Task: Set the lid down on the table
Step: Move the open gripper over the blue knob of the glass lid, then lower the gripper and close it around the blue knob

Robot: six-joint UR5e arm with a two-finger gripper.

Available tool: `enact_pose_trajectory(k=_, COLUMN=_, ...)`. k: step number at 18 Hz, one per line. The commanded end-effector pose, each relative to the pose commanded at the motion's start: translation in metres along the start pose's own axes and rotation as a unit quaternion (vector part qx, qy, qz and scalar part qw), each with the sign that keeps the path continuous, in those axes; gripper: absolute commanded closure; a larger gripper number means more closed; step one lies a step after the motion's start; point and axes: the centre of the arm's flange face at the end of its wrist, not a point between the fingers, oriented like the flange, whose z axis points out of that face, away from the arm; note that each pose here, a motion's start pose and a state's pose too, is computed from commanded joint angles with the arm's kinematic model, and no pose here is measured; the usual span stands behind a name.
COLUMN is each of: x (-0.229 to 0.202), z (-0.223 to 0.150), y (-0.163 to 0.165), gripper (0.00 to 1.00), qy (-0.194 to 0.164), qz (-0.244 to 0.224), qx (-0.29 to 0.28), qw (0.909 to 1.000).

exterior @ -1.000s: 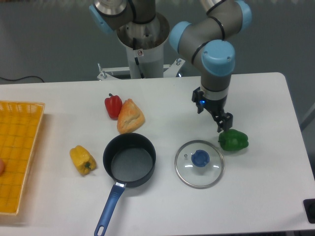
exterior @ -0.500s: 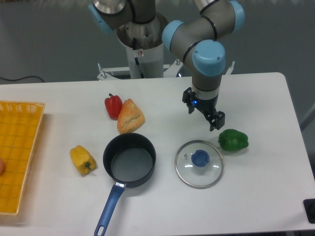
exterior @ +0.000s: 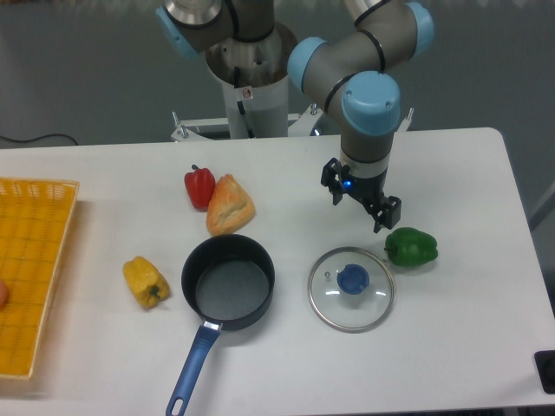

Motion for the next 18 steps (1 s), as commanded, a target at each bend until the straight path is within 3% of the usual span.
enact_pose_trajectory(k=3, x=-0.006, z=0.001, y=-0.018, gripper=0.0, qy=0.009, qz=-0.059, qx=0.032, qw=0.9977)
enact_pose_trajectory(k=9, x=-0.021, z=0.012, y=-0.036, gripper=0.0, qy=0.011, qz=-0.049, qx=0.039, qw=0.998)
enact_pose_trajectory(k=14, x=-0.047, z=-0.003, y=-0.055, gripper=0.0, qy=-0.014, qz=-0.044, qx=0.054, qw=0.9975)
enact_pose_trajectory(k=18, x=-0.048, z=0.02, y=-0.057, gripper=0.0, qy=0.002, qz=-0.045, qx=0.044, qw=0.998)
